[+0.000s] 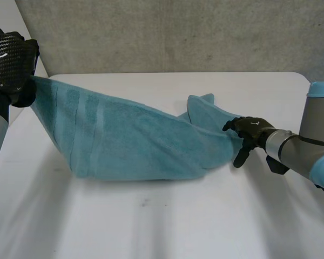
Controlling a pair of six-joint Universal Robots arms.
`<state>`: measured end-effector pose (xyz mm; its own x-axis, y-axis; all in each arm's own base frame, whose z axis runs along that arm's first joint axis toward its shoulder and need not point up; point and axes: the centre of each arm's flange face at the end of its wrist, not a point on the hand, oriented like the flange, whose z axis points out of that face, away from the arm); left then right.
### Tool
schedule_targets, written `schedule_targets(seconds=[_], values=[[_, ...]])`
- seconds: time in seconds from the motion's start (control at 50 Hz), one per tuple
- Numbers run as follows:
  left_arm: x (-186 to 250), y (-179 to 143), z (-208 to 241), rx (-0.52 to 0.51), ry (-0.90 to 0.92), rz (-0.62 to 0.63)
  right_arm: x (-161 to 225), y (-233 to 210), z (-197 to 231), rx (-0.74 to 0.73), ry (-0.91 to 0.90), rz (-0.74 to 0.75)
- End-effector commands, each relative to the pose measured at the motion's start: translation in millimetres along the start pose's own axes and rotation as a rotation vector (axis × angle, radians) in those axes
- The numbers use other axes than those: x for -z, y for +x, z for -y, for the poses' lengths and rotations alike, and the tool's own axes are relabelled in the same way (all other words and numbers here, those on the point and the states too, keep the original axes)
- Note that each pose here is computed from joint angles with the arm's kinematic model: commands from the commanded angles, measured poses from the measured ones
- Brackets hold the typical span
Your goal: Fold the laundry
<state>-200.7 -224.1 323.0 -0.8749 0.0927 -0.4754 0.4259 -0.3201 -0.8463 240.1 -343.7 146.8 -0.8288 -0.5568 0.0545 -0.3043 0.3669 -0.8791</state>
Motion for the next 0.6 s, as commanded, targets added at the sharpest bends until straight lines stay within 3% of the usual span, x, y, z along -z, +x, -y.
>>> schedule_targets(seconds=[0.02,0.14,0.18,0.22,0.3,0.4,0.48,0.6], values=[[0,-1,1,0.003,0.005,0.005,-23,7,-5,0.006,0.008,-0.010],[-6,-5,5,0.007,0.040,0.033,-27,16,10,0.025,0.082,-0.045],[-12,-11,8,0.005,0.068,0.062,-14,22,35,0.049,0.149,-0.083],[-16,-15,10,0.003,0.082,0.080,8,25,68,0.070,0.235,-0.114],[-25,-24,19,0.011,0.115,0.117,88,22,155,0.158,0.506,-0.184],[-32,-33,23,0.035,0.134,0.144,146,20,197,0.221,0.641,-0.247],[-37,-32,17,0.042,0.113,0.135,176,26,197,0.295,0.565,-0.300],[-39,-9,-13,0.040,0.015,0.010,171,14,167,0.411,0.346,-0.270]])
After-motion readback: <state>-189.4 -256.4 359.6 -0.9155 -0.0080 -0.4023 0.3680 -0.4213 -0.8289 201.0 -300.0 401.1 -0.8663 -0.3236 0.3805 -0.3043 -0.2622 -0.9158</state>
